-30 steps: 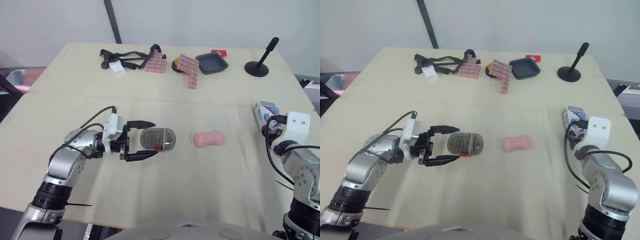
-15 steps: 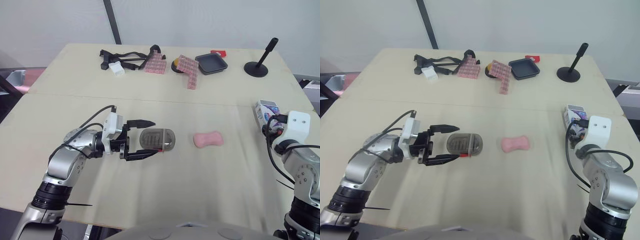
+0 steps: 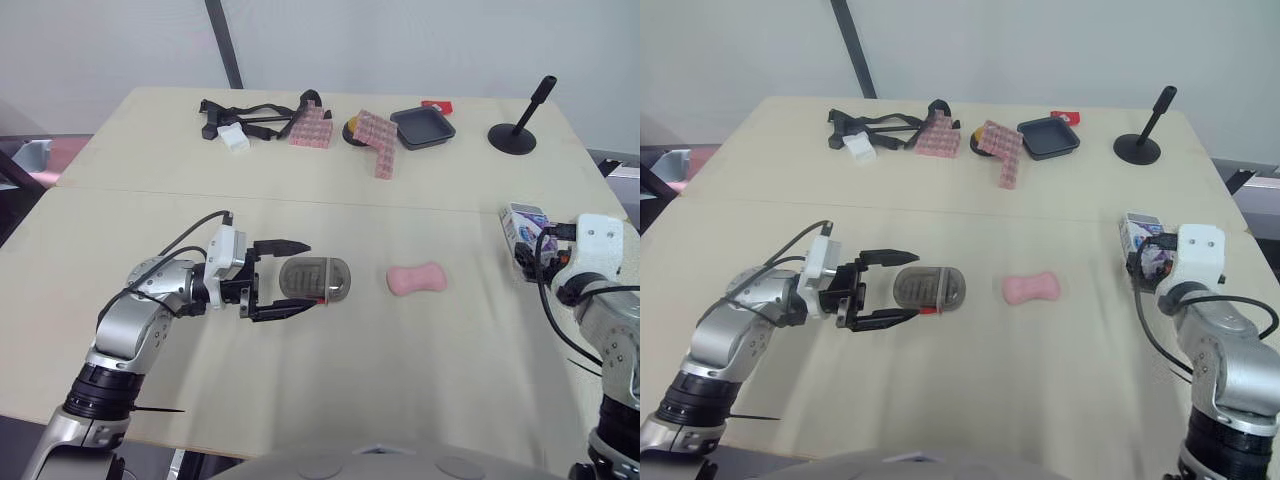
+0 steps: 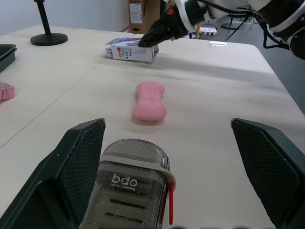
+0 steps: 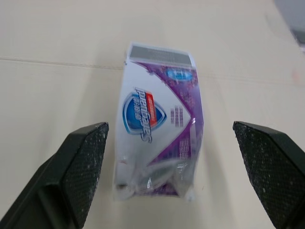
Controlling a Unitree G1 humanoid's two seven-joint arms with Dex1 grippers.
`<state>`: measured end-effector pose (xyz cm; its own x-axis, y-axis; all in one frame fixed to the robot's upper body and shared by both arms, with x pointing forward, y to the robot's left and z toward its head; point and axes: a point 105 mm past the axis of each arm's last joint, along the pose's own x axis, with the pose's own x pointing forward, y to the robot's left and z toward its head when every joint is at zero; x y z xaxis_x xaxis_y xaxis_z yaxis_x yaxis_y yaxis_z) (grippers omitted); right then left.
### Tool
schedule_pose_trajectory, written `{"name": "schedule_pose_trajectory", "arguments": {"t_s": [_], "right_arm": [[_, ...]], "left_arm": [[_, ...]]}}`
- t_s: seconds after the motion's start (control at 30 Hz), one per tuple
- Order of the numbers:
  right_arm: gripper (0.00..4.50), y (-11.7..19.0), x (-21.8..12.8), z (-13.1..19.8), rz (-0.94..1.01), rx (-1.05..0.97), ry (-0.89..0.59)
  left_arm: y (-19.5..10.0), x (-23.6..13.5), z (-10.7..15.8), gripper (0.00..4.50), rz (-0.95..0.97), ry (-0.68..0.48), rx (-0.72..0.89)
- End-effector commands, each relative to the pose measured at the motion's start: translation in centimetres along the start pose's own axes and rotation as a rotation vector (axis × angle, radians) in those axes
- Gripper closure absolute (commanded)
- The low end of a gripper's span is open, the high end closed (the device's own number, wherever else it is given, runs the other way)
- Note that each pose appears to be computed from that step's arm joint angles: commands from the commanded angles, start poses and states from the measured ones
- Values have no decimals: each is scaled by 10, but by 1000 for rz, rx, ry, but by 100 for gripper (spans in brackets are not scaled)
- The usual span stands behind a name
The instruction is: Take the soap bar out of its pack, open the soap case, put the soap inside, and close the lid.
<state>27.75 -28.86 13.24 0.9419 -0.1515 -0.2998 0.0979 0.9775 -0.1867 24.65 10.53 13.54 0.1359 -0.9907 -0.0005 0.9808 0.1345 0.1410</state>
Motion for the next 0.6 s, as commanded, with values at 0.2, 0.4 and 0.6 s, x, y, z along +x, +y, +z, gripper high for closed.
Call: {"name": "schedule_pose_trajectory", "arguments": {"t_s": [0.2, 0.4, 0.6], "right_arm": [[1, 41, -36, 46, 555, -165, -354], [1, 60, -68, 4, 889, -264, -320], [1, 61, -87, -36, 1118, -348, -257]], "left_arm": [[2, -1, 2, 0, -14, 15, 44], [10, -2, -1, 0, -11, 50, 63], [17, -3, -6, 0, -28, 104, 89]]}}
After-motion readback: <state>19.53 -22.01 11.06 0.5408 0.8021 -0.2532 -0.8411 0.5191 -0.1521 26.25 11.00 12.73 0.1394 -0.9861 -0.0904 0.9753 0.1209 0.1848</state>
